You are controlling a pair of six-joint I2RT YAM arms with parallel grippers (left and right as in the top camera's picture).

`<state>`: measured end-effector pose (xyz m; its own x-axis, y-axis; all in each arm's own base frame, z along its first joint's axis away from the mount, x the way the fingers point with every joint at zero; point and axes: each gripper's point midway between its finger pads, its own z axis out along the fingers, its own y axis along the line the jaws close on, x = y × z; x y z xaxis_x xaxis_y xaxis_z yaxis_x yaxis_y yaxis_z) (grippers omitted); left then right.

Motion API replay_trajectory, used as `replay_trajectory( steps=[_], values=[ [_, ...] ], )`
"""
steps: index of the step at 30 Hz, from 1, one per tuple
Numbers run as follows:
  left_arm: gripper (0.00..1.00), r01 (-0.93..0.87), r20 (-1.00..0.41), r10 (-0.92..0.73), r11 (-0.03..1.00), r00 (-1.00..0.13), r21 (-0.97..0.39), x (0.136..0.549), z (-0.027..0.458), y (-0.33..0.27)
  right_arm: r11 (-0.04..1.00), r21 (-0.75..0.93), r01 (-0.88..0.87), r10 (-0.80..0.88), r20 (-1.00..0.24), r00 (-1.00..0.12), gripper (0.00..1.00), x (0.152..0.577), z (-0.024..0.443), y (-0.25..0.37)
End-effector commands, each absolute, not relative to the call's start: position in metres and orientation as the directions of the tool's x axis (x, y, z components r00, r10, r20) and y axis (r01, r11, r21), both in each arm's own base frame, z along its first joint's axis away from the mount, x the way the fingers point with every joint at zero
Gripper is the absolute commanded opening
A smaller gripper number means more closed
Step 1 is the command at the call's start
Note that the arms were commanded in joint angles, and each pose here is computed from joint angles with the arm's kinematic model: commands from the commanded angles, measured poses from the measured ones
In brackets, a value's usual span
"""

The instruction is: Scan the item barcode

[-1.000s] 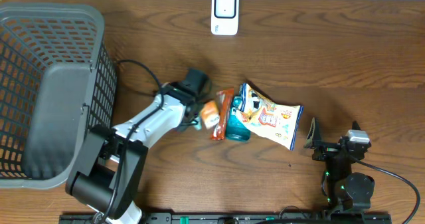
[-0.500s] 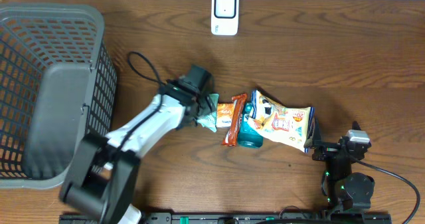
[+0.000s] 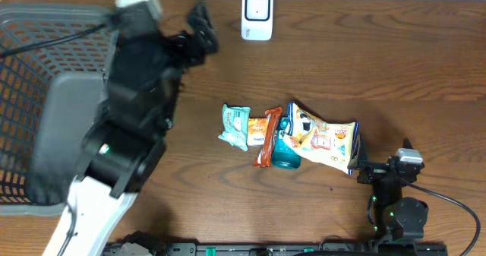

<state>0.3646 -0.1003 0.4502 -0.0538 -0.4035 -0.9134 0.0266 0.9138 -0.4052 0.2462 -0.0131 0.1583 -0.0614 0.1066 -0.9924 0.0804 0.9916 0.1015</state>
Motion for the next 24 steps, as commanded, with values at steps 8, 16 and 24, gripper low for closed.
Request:
replay_trajectory(
  steps=[8,16,24],
  values=[
    [0.98,-0.171,-0.980,0.199,0.965,-0.014,0.198,0.343,0.473,-0.053,0.990,0.113,0.085,0.118,-0.991,-0.060,0.99,0.246,0.158,-0.014],
    [0.98,0.082,-0.966,0.213,0.976,-0.148,0.202,0.332,0.426,-0.085,0.990,0.113,0.085,0.119,-0.991,-0.060,0.99,0.246,0.158,-0.014],
    [0.98,0.332,-0.983,0.142,0.938,-0.121,0.094,0.284,0.411,-0.112,0.990,0.113,0.085,0.118,-0.991,-0.060,0.99,0.246,0.158,-0.014]
  ],
)
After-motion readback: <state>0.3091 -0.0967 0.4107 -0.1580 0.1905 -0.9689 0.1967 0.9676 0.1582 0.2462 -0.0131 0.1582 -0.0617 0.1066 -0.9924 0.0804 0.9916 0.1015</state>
